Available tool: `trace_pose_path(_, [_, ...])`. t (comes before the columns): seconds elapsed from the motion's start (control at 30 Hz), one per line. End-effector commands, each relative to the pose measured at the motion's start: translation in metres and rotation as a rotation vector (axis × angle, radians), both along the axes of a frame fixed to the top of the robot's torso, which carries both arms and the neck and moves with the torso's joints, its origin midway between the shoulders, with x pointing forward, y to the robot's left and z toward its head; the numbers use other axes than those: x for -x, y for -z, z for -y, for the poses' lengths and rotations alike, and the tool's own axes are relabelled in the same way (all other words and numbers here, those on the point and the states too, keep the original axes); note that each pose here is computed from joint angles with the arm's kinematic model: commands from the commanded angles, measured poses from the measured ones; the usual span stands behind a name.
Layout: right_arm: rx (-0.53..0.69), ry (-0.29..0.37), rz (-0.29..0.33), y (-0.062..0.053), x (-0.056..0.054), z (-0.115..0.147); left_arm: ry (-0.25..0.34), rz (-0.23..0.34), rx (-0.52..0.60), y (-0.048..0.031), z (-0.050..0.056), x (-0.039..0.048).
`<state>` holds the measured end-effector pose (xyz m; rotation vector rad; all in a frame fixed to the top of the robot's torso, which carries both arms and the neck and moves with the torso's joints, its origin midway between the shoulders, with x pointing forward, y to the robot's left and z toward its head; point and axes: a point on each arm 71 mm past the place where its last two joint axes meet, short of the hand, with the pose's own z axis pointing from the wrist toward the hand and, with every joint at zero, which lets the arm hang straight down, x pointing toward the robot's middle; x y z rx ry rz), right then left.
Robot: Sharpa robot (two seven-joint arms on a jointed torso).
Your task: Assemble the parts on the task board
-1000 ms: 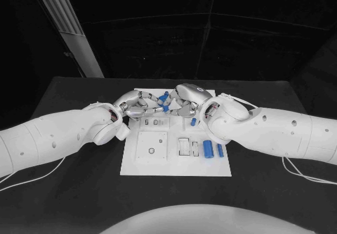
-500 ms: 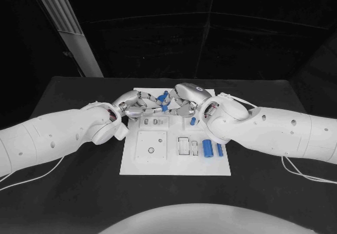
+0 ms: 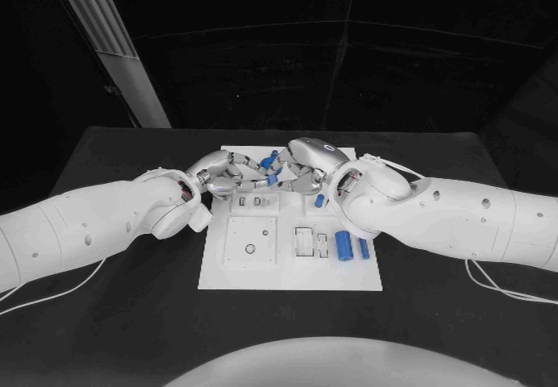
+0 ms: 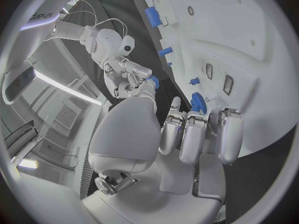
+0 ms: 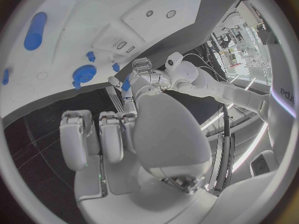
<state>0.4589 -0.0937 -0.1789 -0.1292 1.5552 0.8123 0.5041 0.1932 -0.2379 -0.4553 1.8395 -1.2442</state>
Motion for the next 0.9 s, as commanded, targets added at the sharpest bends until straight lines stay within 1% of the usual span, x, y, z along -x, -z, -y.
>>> trace_pose_path(0.03, [-0.021,-0.011,0.022,-0.004,0.0012,-0.0016,0.007,-0.01,-0.017,0.0012,0.0005,0.0001])
trace_pose_path(0.9, [-0.018,-0.022,0.009,-0.0039,0.0037,-0.005,0.01,-0.025,-0.025,0.0026,0.0025,-0.0002])
